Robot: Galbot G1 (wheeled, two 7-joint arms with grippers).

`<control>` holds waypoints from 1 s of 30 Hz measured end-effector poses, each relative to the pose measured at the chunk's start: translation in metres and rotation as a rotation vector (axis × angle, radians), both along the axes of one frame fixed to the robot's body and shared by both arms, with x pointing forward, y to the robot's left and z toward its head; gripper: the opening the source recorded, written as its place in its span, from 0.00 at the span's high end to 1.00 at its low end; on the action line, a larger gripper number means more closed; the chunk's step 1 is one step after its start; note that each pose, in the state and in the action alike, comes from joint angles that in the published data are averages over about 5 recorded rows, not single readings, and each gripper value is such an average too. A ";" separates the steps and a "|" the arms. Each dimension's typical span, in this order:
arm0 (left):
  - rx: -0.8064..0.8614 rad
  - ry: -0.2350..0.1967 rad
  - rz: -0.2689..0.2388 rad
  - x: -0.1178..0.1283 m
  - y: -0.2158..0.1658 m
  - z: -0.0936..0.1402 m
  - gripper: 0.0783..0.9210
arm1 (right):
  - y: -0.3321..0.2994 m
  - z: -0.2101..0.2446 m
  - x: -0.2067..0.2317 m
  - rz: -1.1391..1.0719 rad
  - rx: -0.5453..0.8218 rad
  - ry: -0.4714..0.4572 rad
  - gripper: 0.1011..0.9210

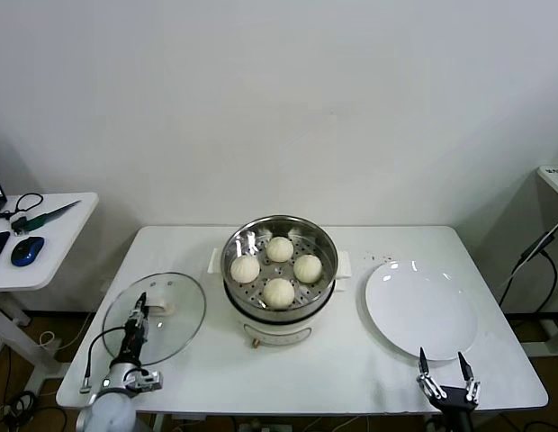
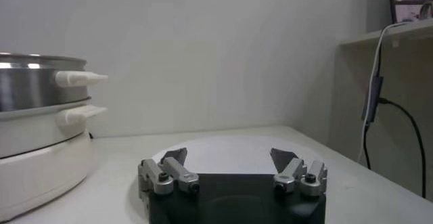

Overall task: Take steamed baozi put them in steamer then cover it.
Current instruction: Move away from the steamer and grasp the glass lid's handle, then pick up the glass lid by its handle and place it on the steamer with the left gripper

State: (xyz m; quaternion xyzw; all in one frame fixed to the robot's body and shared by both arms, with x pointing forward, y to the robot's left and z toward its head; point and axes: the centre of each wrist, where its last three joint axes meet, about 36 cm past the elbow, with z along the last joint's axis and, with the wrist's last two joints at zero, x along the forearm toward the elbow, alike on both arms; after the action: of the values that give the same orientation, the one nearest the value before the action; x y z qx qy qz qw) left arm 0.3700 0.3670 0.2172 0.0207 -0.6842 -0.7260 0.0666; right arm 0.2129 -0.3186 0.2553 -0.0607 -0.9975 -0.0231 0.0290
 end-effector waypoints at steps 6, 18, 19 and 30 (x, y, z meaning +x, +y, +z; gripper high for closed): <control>-0.006 -0.004 -0.020 0.000 0.004 -0.002 0.90 | 0.000 0.001 0.000 -0.005 -0.001 -0.005 0.12; -0.098 -0.049 -0.021 -0.002 0.002 0.027 0.93 | 0.002 0.003 0.001 0.001 -0.012 -0.015 0.12; -0.110 -0.056 -0.019 -0.002 0.001 0.032 0.93 | 0.002 0.003 0.001 0.001 -0.013 -0.015 0.12; -0.155 -0.142 -0.023 0.007 -0.006 0.112 0.93 | 0.003 0.003 0.002 0.006 -0.034 -0.022 0.12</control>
State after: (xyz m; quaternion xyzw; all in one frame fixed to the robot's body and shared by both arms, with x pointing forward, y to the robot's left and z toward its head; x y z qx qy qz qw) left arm 0.3769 0.3607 0.3297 0.0588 -0.7414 -0.6684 0.0111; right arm 0.2144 -0.3158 0.2587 -0.0582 -0.9981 -0.0070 0.0170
